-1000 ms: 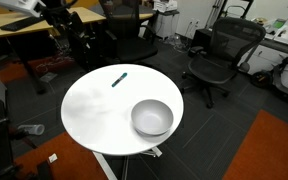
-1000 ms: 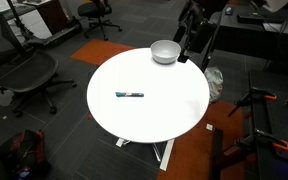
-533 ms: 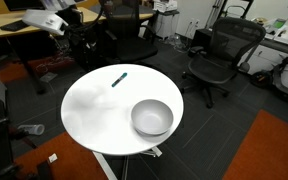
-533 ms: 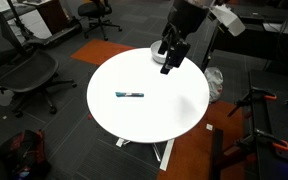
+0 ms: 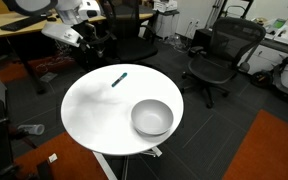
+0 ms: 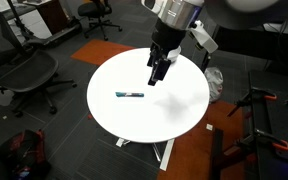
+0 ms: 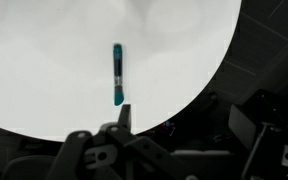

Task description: Pick up the pen from the table and put it in the grey bowl.

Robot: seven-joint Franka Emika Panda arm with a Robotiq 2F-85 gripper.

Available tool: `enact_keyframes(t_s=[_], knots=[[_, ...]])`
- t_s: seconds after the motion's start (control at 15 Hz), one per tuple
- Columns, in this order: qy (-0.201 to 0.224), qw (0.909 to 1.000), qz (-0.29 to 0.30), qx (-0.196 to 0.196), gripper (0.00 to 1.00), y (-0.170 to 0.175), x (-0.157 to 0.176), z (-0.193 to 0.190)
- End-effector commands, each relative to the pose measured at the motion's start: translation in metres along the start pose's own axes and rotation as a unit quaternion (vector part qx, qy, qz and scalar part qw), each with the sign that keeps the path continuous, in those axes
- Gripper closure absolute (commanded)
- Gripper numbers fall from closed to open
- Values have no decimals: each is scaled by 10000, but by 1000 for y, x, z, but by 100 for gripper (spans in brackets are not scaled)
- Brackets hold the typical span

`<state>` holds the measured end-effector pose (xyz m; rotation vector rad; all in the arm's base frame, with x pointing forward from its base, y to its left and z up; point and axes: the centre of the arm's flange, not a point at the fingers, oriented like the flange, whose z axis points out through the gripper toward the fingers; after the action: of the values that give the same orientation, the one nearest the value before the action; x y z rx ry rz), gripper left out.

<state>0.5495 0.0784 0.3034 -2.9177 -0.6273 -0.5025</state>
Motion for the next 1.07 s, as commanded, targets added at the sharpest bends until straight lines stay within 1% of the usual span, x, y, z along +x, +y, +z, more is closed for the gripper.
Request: enact_keyframes(t_s=[0.0, 0.4, 0.67, 1.0], knots=[[82, 10000, 13, 0, 0, 21, 15, 23], [-6, 9999, 149, 45, 0, 50, 22, 54], [-94, 9999, 75, 17, 0, 66, 26, 72], [-214, 9997, -106, 30, 0, 68, 32, 94]])
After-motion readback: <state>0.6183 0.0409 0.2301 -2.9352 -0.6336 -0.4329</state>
